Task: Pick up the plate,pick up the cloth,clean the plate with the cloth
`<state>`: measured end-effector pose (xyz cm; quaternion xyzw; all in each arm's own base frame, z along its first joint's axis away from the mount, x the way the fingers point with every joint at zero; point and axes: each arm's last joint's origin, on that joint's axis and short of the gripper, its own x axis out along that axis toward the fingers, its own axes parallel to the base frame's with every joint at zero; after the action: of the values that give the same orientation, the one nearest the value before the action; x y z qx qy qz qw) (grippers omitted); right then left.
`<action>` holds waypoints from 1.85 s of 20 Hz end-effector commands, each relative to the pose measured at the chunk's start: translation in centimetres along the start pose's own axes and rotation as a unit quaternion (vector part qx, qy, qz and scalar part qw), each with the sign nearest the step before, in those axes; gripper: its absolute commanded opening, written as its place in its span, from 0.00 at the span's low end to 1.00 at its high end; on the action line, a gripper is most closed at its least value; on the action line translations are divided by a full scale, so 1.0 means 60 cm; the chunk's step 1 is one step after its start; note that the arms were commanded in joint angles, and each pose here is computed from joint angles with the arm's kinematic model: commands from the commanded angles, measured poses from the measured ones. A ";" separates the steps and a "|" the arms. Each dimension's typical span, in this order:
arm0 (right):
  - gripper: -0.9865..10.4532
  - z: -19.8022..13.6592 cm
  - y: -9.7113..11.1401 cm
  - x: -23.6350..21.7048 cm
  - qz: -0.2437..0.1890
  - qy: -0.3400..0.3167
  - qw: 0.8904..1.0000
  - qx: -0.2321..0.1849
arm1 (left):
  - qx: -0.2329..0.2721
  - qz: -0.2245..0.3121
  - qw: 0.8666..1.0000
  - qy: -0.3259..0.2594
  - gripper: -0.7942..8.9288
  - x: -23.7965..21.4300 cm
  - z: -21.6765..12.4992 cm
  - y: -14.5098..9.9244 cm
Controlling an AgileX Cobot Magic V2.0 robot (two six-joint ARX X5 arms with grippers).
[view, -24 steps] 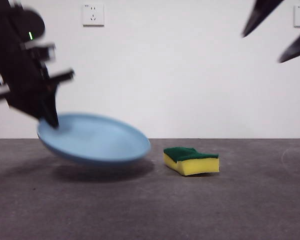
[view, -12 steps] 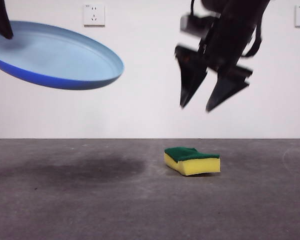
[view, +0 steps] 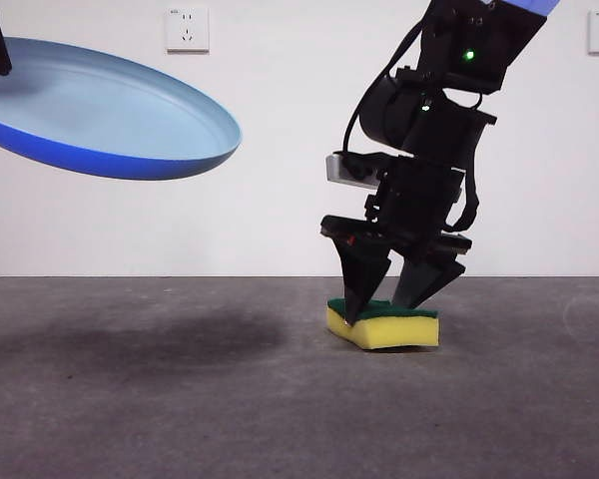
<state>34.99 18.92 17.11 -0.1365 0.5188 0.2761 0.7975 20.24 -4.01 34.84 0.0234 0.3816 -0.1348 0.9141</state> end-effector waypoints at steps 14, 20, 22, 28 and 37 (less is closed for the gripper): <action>0.07 0.013 0.016 -0.121 -0.015 -0.072 0.997 -0.001 | 0.000 -0.006 0.998 0.057 0.07 0.115 0.019 0.010; 0.07 0.013 0.064 -0.230 0.030 -0.161 0.986 -0.011 | -0.020 -0.109 0.992 0.069 0.07 0.213 0.028 -0.033; 0.07 0.015 0.080 -0.223 0.033 -0.158 0.987 -0.022 | -0.011 -0.130 0.990 0.061 0.07 0.222 0.030 -0.064; 0.07 0.033 0.138 -0.168 0.064 -0.165 0.983 -0.051 | 0.010 -0.168 0.985 0.035 0.07 0.220 0.034 -0.120; 0.07 -0.027 0.179 -0.123 0.004 0.031 0.993 -0.118 | -0.011 -0.159 0.987 0.021 0.07 0.221 0.041 -0.106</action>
<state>24.86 25.01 24.83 -0.2123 0.4946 0.3559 0.7640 29.09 -13.49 27.37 -0.0299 0.4063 -0.2684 0.8729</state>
